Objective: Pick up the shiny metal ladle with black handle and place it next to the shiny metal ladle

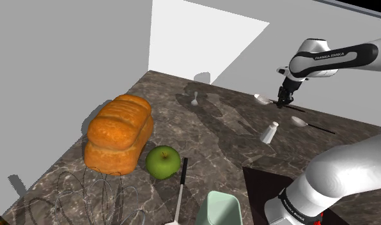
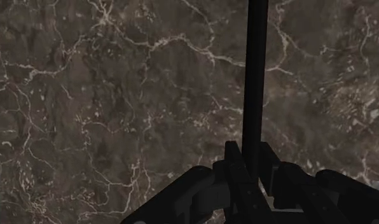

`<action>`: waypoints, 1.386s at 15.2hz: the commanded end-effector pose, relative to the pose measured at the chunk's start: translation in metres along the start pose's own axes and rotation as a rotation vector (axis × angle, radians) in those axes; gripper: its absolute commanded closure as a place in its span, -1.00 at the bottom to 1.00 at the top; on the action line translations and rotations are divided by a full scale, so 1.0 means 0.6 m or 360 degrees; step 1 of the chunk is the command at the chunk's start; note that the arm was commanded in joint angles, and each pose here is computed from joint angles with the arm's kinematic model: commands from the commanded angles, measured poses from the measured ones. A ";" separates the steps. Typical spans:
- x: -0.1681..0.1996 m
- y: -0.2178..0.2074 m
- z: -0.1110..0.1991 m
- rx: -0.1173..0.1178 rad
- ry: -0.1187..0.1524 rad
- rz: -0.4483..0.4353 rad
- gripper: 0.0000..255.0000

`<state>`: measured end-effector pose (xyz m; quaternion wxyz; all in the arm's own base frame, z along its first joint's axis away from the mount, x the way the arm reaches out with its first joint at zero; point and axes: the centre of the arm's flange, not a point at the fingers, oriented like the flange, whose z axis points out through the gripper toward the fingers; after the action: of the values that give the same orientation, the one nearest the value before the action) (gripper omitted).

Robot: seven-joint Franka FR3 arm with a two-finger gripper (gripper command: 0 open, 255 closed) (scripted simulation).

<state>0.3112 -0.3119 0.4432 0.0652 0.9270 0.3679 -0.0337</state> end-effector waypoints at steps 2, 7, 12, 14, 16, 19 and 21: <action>-0.064 0.011 0.006 0.0000 0.0000 -0.0003 1.00; -0.170 0.036 0.020 0.0000 0.0000 -0.0003 1.00; -0.276 0.061 0.034 0.0000 0.0000 -0.0003 1.00; -0.319 0.071 0.040 0.0000 0.0000 -0.0003 1.00; -0.361 0.081 0.045 0.0000 0.0000 -0.0003 1.00; -0.425 0.096 0.054 0.0000 0.0000 -0.0003 1.00; -0.467 0.106 0.059 0.0000 0.0000 -0.0003 1.00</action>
<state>0.1584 -0.5429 0.4473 0.0645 0.9272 0.3674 -0.0342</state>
